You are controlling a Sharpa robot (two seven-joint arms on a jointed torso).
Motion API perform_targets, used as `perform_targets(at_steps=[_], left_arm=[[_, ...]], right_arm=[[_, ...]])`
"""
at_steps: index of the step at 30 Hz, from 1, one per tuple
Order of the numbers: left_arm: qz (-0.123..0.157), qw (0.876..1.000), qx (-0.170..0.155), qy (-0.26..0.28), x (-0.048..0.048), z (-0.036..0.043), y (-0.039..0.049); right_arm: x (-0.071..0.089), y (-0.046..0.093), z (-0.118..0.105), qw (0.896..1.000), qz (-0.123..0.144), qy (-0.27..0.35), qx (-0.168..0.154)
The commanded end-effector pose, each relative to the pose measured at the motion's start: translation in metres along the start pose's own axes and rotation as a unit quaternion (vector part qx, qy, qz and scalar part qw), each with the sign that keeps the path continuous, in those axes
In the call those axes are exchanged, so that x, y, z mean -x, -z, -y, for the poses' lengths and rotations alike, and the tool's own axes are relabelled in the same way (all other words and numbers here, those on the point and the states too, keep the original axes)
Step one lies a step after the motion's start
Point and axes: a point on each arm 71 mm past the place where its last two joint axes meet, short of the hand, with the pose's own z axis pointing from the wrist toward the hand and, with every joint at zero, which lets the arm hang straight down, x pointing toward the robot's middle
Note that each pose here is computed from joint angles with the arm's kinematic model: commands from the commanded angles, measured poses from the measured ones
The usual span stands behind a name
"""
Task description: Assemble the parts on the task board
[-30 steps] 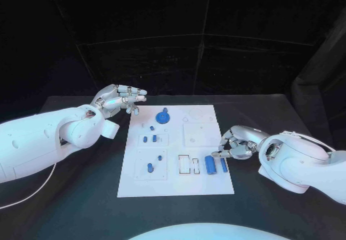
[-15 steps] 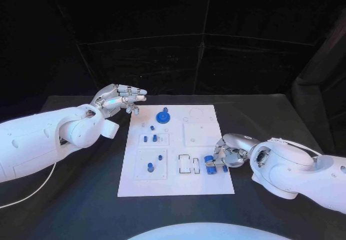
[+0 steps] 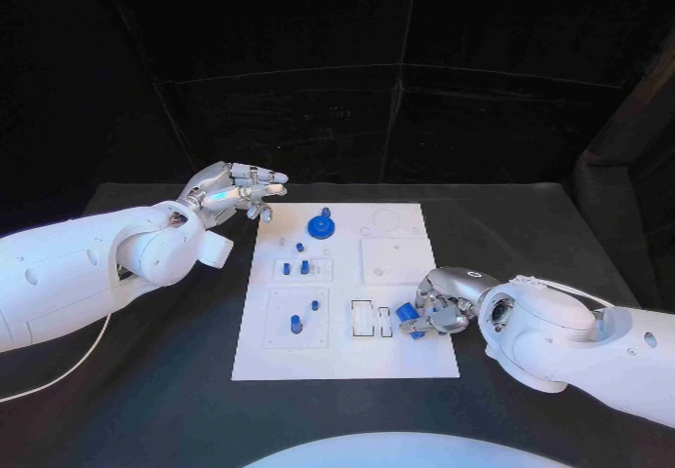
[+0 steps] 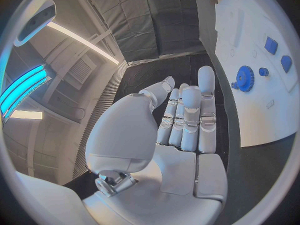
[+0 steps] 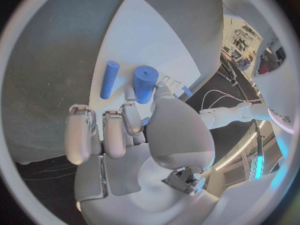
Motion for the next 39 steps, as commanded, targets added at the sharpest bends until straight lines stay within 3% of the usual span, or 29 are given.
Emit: perform_targets(at_steps=[1, 9, 16, 23, 27, 39], left_arm=[[-0.006, 1.000, -0.002, 0.004, -0.0009, 0.0012, 0.0002], [-0.006, 1.000, -0.002, 0.004, -0.0002, 0.0011, 0.0007], [-0.007, 1.000, -0.001, 0.004, -0.0006, 0.0008, 0.0001], [-0.009, 1.000, -0.001, 0.005, -0.0022, 0.0004, -0.0010], [-0.011, 1.000, 0.000, 0.005, -0.0031, 0.0002, -0.0013], [-0.014, 1.000, 0.001, 0.006, -0.0055, 0.0001, -0.0021]], right_arm=[[-0.008, -0.001, 0.001, 1.000, -0.009, 0.022, -0.008], [-0.007, 0.001, -0.001, 1.000, 0.012, 0.002, -0.006], [-0.001, 0.012, -0.004, 0.997, 0.041, -0.060, 0.004], [0.005, 0.023, -0.015, 0.988, 0.066, -0.134, 0.031], [0.006, 0.021, -0.019, 0.986, 0.062, -0.149, 0.038], [-0.005, 0.001, -0.041, 0.987, 0.012, -0.156, 0.031]])
